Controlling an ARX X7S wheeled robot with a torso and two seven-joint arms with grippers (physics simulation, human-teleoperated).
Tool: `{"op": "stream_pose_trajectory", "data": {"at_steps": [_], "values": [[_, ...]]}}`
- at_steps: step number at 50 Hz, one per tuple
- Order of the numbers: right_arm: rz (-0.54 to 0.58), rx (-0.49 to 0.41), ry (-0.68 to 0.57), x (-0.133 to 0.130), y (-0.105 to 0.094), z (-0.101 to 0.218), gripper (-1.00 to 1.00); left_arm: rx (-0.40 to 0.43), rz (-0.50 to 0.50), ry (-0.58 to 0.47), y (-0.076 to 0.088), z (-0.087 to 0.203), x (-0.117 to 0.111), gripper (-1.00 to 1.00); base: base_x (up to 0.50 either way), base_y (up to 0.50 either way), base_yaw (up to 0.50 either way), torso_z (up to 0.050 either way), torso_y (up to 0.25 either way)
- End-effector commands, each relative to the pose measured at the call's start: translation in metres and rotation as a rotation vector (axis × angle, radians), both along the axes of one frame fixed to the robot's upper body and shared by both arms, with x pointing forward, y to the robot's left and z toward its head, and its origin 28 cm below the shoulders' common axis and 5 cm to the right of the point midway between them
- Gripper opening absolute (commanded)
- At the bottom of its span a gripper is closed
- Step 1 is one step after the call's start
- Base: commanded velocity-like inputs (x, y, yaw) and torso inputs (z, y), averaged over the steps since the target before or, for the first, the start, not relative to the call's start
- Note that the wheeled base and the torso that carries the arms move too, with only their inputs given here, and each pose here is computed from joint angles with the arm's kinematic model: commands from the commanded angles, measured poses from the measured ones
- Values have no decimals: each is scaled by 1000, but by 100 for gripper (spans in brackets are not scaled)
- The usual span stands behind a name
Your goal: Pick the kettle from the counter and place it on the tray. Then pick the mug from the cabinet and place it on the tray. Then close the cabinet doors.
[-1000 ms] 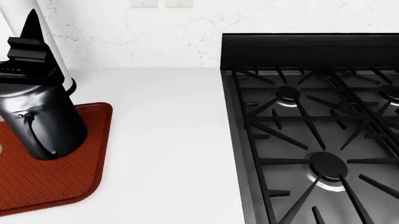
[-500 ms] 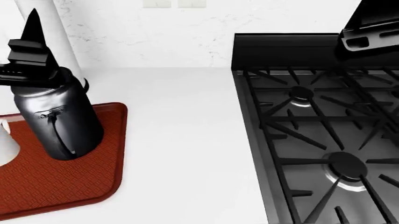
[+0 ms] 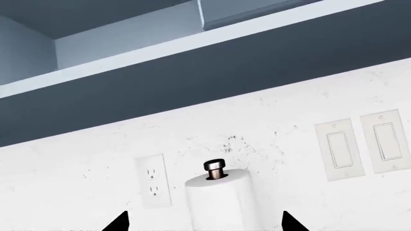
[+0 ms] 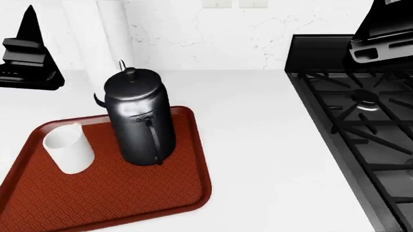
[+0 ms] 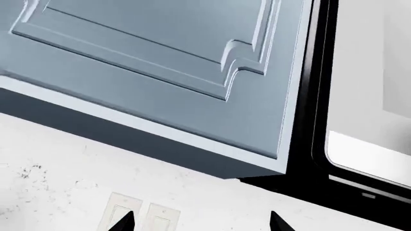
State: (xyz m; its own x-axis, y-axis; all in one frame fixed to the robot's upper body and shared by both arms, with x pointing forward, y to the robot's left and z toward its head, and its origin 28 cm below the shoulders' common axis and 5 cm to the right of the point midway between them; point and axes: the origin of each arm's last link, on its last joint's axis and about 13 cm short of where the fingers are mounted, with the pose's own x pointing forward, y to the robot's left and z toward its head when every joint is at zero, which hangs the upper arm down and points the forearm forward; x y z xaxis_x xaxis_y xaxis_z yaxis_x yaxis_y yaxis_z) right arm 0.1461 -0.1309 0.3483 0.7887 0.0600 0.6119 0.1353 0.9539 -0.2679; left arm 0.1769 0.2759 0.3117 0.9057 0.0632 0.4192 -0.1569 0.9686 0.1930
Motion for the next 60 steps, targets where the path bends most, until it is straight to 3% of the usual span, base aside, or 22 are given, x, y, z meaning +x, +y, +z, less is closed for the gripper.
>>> {"op": "stream_pose_trajectory", "data": {"at_steps": [1, 60], "values": [[1, -3, -3, 0, 0, 0, 100, -2, 1, -5, 1, -1, -1, 100, 2, 500, 0, 0, 0], [5, 4, -5, -4, -1, -1, 100, -4, -4, -12, 1, 2, -3, 100, 2, 500, 0, 0, 0]]}}
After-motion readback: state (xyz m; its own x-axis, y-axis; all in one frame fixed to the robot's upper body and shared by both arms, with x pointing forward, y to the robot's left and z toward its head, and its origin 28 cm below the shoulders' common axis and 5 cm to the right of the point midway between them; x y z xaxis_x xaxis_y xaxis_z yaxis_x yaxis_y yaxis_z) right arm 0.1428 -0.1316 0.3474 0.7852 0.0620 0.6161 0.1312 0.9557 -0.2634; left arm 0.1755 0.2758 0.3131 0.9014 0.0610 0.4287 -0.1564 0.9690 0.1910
